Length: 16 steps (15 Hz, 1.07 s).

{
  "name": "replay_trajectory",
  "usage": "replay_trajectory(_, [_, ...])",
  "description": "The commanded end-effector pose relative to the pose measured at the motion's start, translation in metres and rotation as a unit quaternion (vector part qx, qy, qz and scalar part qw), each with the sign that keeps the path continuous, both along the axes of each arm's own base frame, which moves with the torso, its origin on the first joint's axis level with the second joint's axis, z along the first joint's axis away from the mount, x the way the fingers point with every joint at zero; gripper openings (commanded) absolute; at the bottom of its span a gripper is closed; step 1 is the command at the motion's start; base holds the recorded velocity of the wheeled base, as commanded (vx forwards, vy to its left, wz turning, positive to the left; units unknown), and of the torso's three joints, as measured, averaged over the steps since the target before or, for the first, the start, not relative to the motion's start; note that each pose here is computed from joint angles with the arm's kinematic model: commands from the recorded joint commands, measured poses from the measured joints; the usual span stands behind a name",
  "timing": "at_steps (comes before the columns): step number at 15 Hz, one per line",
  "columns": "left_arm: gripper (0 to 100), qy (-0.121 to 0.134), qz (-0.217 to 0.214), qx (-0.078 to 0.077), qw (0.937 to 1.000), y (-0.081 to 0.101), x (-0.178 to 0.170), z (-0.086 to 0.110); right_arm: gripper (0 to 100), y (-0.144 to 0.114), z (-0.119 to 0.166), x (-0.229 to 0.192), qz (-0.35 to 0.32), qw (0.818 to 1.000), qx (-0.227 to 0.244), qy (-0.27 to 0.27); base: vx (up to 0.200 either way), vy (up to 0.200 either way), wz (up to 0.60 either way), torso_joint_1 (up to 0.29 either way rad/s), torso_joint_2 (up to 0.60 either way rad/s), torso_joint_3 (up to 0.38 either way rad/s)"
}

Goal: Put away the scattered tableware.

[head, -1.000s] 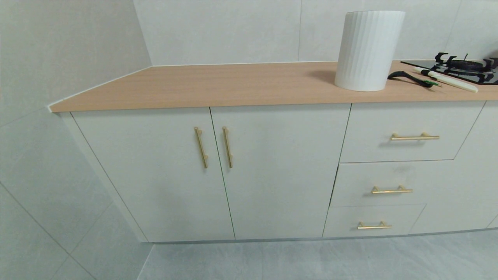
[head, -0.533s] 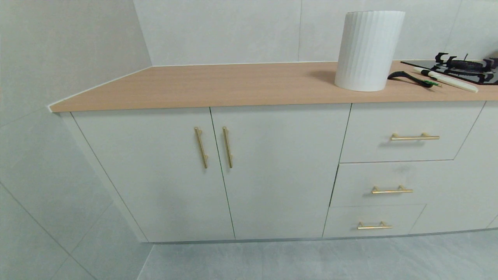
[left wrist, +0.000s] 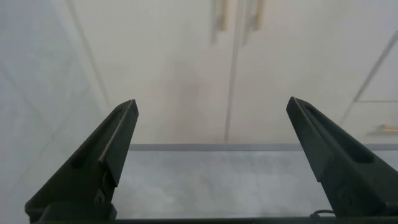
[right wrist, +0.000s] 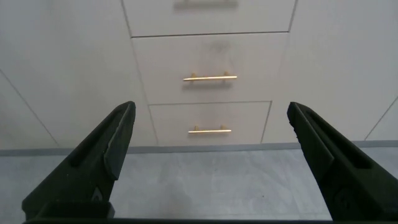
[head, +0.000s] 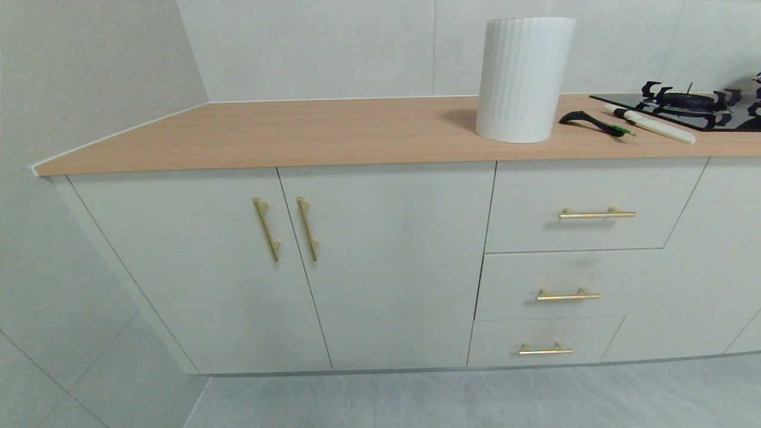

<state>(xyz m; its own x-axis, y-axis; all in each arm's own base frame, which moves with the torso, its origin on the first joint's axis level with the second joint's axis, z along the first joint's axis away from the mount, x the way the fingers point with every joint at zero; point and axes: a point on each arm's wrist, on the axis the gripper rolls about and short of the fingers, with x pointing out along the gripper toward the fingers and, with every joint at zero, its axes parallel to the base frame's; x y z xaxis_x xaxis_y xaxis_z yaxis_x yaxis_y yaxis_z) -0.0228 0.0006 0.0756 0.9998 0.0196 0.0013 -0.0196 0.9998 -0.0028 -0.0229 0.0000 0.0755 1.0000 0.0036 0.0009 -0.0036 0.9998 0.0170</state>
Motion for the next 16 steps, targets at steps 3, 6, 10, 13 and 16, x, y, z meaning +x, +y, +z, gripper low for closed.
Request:
replay_trajectory(3, [100,0.000,0.001,-0.002,1.0000,0.0001,0.0000,0.0000,100,0.0000,0.0001,0.0002,0.000,1.000,0.000,0.001,0.000,-0.067,0.00,0.001,0.00,0.001])
replay_trajectory(6, [100,0.000,0.001,-0.002,1.0000,0.0001,0.0000,0.0000,100,0.0000,0.0001,0.0002,0.000,1.000,0.000,0.001,0.000,0.000,0.00,0.000,0.00,0.000])
replay_trajectory(10, [100,0.000,0.001,-0.001,1.0000,0.0001,0.0000,0.0000,100,0.0000,0.0001,0.0002,0.000,1.000,0.000,0.001,0.050,0.000,0.00,0.002,0.00,0.002])
replay_trajectory(13, [100,0.000,0.001,-0.001,1.0000,0.0001,0.0000,0.0000,100,0.0000,0.0001,0.0002,0.000,1.000,0.000,0.001,0.200,0.000,0.00,-0.001,0.00,0.002])
replay_trajectory(16, [100,0.000,0.001,-0.001,1.0000,0.0001,0.0000,0.0000,100,0.0000,0.0001,0.0002,0.000,1.000,0.000,0.001,0.200,0.000,0.00,0.005,0.00,0.002])
